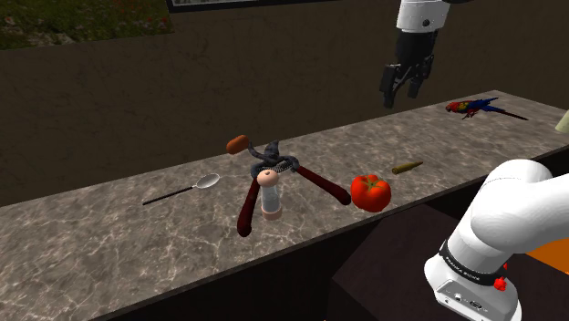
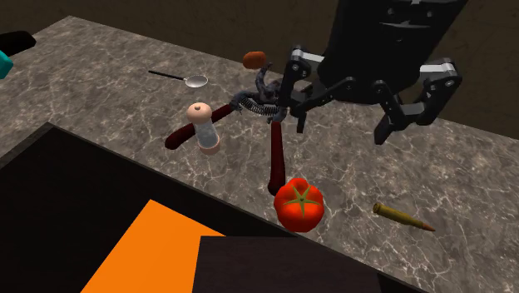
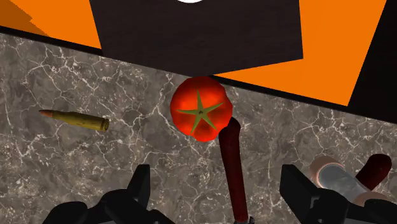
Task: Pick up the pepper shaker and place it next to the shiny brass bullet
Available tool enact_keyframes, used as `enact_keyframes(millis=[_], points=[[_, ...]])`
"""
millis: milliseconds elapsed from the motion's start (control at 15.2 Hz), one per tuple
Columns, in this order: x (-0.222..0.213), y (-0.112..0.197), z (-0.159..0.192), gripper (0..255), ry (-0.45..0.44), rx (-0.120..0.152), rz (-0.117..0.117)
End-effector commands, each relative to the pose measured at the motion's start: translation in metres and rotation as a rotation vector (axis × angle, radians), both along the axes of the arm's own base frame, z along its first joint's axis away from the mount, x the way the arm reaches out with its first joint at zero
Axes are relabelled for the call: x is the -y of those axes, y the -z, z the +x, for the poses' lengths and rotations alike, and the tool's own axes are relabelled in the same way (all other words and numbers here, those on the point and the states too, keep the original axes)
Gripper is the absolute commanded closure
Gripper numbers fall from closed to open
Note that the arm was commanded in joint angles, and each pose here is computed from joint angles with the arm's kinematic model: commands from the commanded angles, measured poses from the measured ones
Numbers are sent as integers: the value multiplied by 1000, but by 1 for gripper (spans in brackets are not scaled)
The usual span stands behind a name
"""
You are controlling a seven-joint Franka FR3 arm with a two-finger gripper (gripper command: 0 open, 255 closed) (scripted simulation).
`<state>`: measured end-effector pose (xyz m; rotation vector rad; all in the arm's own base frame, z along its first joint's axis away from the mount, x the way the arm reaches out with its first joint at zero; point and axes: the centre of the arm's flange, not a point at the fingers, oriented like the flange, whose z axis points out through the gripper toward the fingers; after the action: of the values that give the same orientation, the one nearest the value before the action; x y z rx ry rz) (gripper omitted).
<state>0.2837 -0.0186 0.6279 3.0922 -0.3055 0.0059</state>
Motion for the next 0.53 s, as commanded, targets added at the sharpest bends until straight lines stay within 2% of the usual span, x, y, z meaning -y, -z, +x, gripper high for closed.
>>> enact_keyframes(millis=[0,462], points=[[0,0,0,0,0,0,0],[-56,41,63,0,-15,-19,8]])
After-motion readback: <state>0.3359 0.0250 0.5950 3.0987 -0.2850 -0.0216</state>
